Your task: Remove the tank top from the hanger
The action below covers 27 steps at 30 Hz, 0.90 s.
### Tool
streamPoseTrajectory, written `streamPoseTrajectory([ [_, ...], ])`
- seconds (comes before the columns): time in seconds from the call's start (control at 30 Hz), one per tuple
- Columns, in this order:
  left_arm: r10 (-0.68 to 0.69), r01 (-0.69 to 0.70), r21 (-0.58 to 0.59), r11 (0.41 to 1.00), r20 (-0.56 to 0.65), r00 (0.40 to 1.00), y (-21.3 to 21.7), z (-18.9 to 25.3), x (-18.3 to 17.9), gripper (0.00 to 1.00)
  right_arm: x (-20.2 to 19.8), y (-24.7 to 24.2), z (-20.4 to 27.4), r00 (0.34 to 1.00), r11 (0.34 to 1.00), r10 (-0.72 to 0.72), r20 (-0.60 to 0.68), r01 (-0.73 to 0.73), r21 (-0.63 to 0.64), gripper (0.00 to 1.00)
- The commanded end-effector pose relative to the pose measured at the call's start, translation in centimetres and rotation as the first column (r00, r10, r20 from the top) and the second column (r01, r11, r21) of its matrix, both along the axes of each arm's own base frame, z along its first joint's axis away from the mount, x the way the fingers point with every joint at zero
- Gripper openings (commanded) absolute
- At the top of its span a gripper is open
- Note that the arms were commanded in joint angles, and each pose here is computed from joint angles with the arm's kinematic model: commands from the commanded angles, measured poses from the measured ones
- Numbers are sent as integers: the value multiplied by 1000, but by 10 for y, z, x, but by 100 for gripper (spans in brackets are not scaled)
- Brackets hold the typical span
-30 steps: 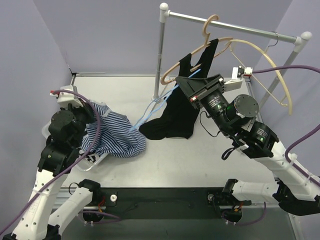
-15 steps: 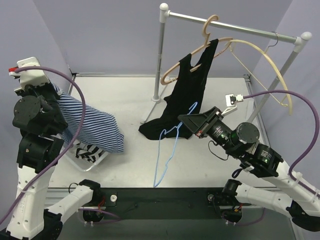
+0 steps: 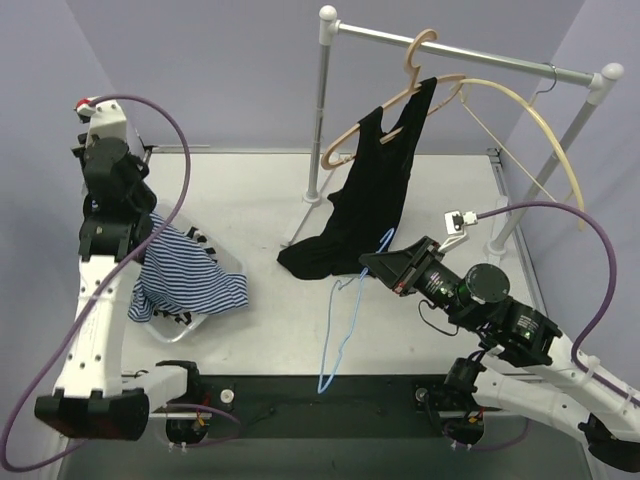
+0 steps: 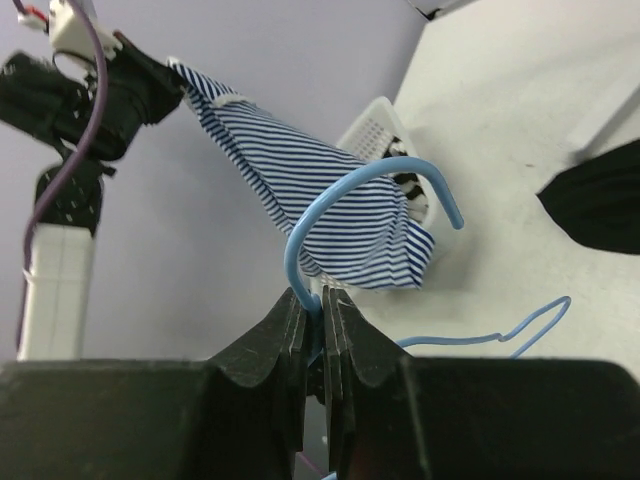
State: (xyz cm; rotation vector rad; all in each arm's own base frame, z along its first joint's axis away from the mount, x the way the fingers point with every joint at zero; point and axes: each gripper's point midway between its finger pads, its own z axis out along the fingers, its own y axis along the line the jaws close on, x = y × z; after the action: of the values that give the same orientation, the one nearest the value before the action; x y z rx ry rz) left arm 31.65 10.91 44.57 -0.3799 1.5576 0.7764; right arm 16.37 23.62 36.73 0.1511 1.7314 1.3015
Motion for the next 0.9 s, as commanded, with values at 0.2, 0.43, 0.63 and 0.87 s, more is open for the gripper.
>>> streamPoseTrajectory([
  [0.2, -261, 135, -548, 826, -158, 952, -39, -187, 59, 0, -2, -51, -15, 988, 989, -144, 48, 143, 31, 0],
  [0.43, -171, -101, -806, 583, -244, 955, -30, -329, 9, 0, -7, -67, -41, 984, 985, -170, 48, 169, 16, 0],
  [0.63, -54, -236, -766, 598, -333, 941, -3, -332, -1, 62, -10, -72, -40, 985, 986, -162, 65, 164, -23, 0],
  [0.87, 239, -359, -570, 739, -276, 931, 11, -241, -2, 77, -8, -72, -57, 983, 982, -174, 58, 177, -59, 0],
])
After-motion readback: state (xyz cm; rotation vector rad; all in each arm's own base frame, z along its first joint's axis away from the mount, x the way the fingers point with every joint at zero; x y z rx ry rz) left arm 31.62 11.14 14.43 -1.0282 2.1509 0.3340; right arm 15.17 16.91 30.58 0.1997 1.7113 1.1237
